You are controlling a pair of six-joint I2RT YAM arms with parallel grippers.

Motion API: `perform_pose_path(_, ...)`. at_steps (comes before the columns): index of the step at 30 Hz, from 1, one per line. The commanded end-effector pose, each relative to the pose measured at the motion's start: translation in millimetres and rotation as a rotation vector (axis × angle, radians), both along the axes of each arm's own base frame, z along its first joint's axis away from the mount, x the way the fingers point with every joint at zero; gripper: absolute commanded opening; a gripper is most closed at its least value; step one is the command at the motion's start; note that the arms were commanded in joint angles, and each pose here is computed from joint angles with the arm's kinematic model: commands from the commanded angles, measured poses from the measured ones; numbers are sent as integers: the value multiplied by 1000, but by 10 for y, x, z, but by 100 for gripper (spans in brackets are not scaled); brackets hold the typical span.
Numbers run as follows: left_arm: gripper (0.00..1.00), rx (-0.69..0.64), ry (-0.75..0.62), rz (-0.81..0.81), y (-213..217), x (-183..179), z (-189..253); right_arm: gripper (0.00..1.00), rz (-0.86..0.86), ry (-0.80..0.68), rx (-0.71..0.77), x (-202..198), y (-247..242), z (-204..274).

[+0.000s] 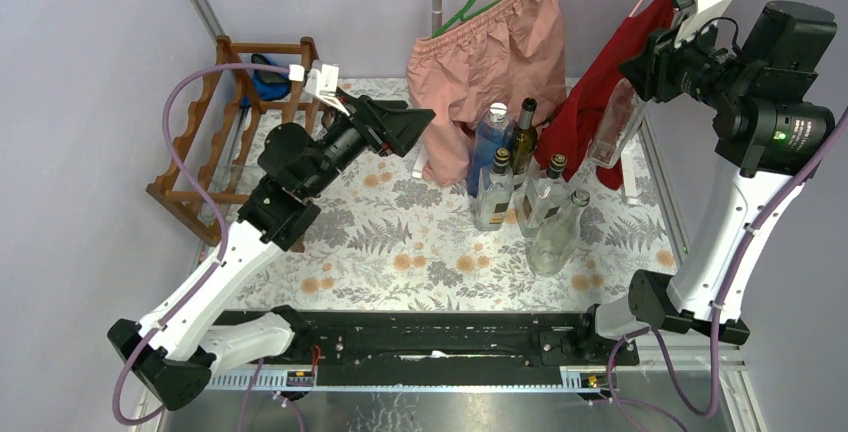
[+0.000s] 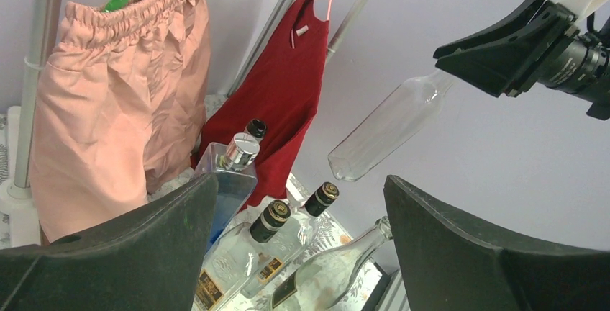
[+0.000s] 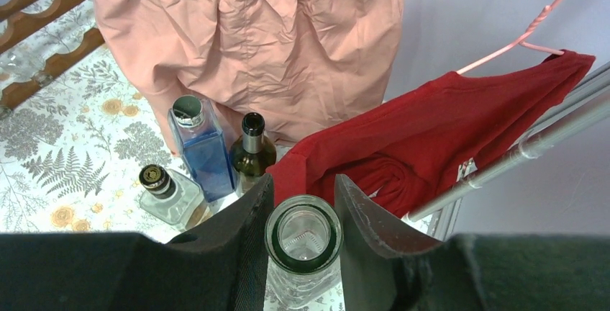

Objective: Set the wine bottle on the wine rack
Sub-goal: Place the wine bottle at the center of the board.

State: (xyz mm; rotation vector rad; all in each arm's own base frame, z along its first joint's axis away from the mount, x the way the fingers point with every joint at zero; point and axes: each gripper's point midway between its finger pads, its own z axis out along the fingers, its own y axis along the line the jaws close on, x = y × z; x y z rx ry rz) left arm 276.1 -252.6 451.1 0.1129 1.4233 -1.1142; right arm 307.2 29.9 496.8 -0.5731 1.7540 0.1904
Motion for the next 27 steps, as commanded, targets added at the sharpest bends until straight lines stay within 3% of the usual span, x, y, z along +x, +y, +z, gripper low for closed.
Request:
perform_pose_path(1, 93, -58, -90, -44, -27, -76, 337, 0, 58, -199, 17, -86, 145, 522)
perform_pose_path(13, 93, -50, -284, -128, -57, -328, 625, 0, 288, -354, 207, -300, 578, 1245)
perform_pose_path(18, 93, -41, -333, -123, 14, -433, 727, 0, 450, -278, 340, -324, 806, 1298)
perform_pose_path(27, 94, 24, -329, -12, 316, -548, 764, 0, 686, -183, 370, -358, 1609, 1072)
